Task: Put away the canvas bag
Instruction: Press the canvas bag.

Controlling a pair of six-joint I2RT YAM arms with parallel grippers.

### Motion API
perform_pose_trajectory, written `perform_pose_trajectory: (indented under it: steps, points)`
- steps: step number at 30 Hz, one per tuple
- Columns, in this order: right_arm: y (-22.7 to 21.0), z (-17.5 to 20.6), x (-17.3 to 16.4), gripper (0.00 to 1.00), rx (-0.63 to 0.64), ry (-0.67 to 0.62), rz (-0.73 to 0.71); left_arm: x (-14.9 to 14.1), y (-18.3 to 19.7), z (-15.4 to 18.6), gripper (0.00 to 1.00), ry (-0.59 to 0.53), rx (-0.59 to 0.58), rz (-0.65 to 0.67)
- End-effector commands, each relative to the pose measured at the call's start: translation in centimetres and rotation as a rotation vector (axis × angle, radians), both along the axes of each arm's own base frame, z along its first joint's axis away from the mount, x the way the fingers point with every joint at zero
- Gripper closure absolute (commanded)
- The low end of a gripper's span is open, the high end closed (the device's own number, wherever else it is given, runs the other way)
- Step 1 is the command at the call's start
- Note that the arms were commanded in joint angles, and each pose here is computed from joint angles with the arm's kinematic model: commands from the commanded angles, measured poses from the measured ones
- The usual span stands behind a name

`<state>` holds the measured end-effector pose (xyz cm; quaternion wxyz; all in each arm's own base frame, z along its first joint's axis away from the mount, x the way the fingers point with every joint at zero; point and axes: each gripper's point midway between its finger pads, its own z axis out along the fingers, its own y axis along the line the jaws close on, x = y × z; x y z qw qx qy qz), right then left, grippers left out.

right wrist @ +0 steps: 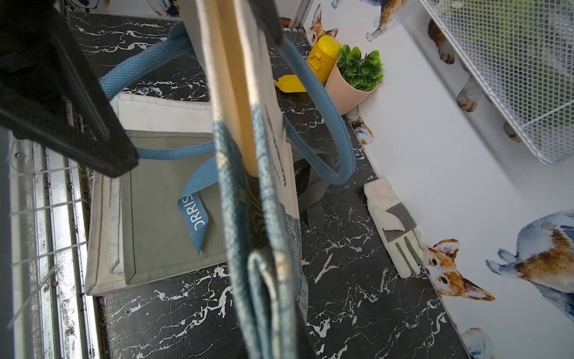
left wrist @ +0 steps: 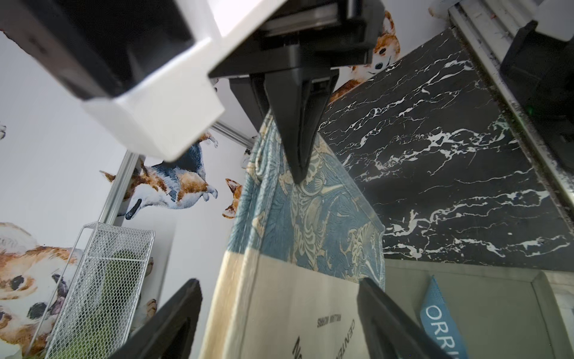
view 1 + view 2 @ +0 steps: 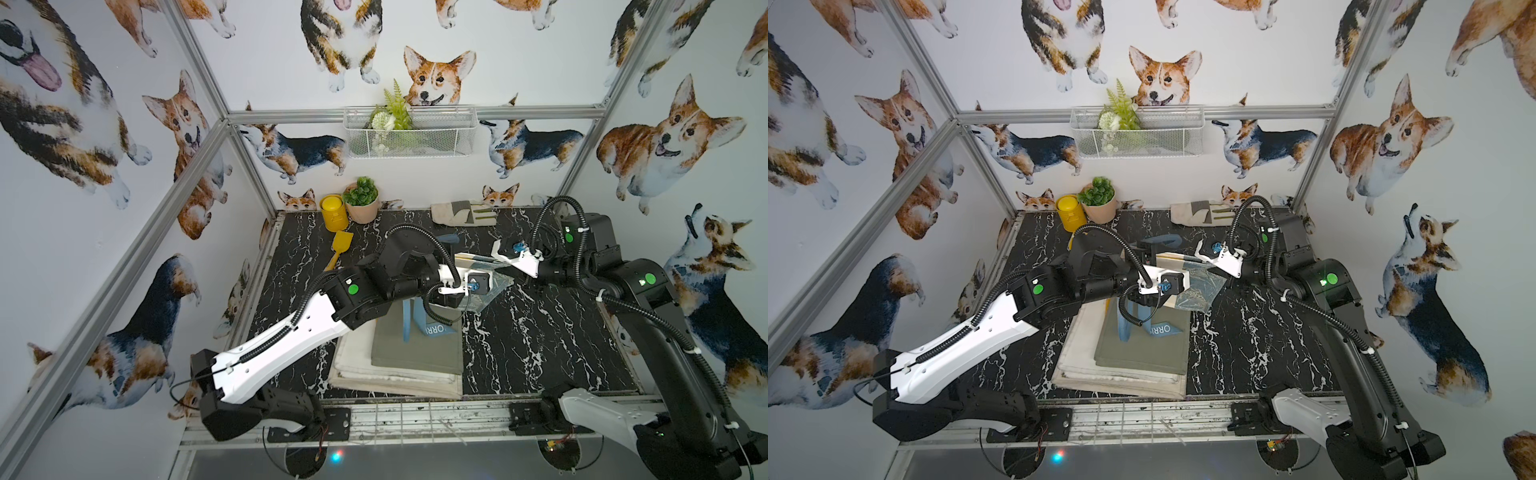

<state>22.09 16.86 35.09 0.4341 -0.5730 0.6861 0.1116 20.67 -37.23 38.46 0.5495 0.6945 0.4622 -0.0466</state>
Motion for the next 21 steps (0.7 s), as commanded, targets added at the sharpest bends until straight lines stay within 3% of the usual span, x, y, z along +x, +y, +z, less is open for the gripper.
perform_pose_trajectory:
  steps: [1, 4, 8, 11, 12, 14, 16, 21]
  points:
    - [0.5, 0.8, 0.3, 1.00, 0.015, -0.057, 0.034, 1.1, -0.2, 0.7, 0.17, -0.066, 0.004, 0.036]
    - [0.6, 0.8, 0.0, 1.00, 0.023, -0.082, 0.057, 1.5, -0.9, 0.8, 0.17, -0.072, -0.010, 0.040]
    - [0.7, 1.4, 0.0, 1.00, 0.053, -0.119, 0.052, 1.1, -1.4, -0.9, 0.43, -0.030, 0.040, 0.005]
    - [1.0, 1.6, -0.3, 1.00, 0.067, -0.106, 0.066, 1.1, -1.5, -2.1, 0.55, -0.014, 0.058, -0.002]
    - [1.0, 1.6, -0.4, 1.00, 0.071, -0.099, 0.067, 1.1, -1.4, -2.2, 0.62, -0.007, 0.057, -0.004]
    - [1.0, 1.7, -0.4, 1.00, 0.077, -0.095, 0.061, 1.2, -1.3, -1.9, 0.94, 0.009, 0.035, -0.004]
    - [0.8, 1.8, -0.3, 0.92, 0.091, -0.079, 0.031, 1.3, -1.1, -1.0, 1.00, 0.007, -0.012, 0.000]
    - [1.0, 0.5, -1.7, 0.53, 0.143, 0.012, 0.051, 0.6, 0.2, 2.4, 1.00, -0.004, -0.211, -0.044]
